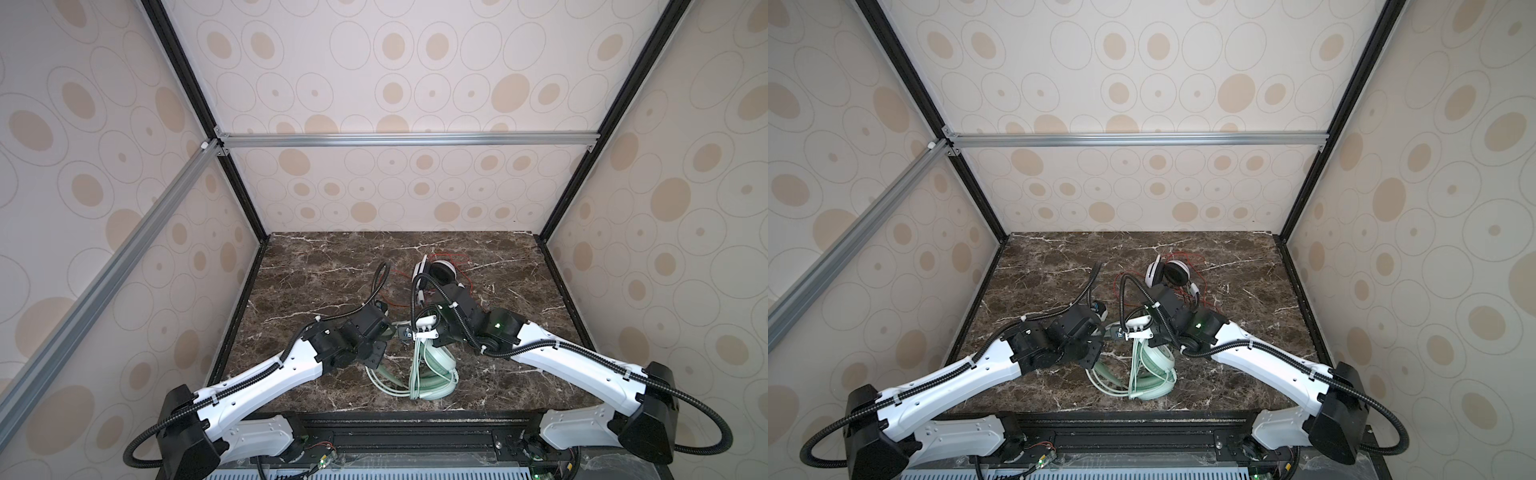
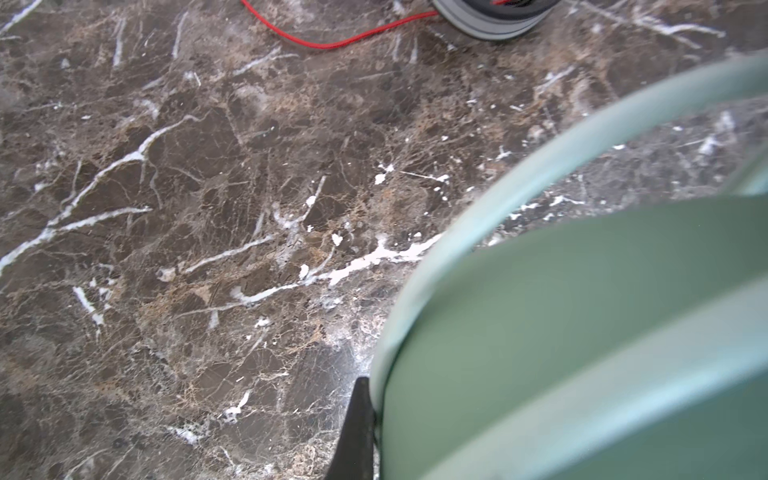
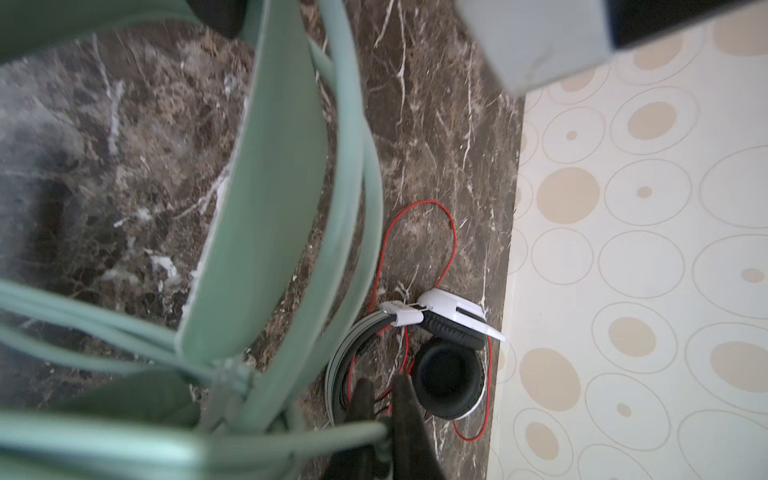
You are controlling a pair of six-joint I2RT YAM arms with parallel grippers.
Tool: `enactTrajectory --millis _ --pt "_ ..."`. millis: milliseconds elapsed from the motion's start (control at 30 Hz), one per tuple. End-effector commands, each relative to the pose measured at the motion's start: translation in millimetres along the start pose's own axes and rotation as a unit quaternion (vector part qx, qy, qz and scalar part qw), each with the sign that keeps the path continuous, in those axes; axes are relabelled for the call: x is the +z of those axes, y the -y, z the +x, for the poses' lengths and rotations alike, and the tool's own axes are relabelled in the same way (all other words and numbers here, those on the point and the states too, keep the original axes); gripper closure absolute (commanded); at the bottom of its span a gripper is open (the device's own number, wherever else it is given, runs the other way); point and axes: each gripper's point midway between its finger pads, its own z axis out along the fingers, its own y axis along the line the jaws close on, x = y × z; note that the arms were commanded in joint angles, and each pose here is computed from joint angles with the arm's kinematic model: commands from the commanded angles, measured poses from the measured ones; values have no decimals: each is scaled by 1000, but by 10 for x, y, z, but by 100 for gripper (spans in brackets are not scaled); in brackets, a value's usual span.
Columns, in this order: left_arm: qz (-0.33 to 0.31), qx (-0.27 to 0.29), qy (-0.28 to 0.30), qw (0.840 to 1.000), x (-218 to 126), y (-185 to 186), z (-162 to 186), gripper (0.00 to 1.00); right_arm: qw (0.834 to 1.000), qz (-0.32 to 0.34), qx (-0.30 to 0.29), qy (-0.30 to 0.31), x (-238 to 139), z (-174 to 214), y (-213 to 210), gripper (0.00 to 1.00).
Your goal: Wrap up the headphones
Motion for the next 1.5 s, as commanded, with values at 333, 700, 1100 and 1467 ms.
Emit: enactTrajectory --millis 333,700,1100,1467 --pt "130 19 69 989 -552 440 -342 100 980 20 105 167 -373 -252 7 82" --pt "139 27 57 988 -626 493 -384 100 967 29 174 182 -177 -104 -196 83" --pt "121 26 37 992 -541 480 -431 100 928 119 311 169 -126 361 -250 61" --pt "89 -23 6 996 -174 198 -655 100 774 258 578 27 -241 1634 -179 9"
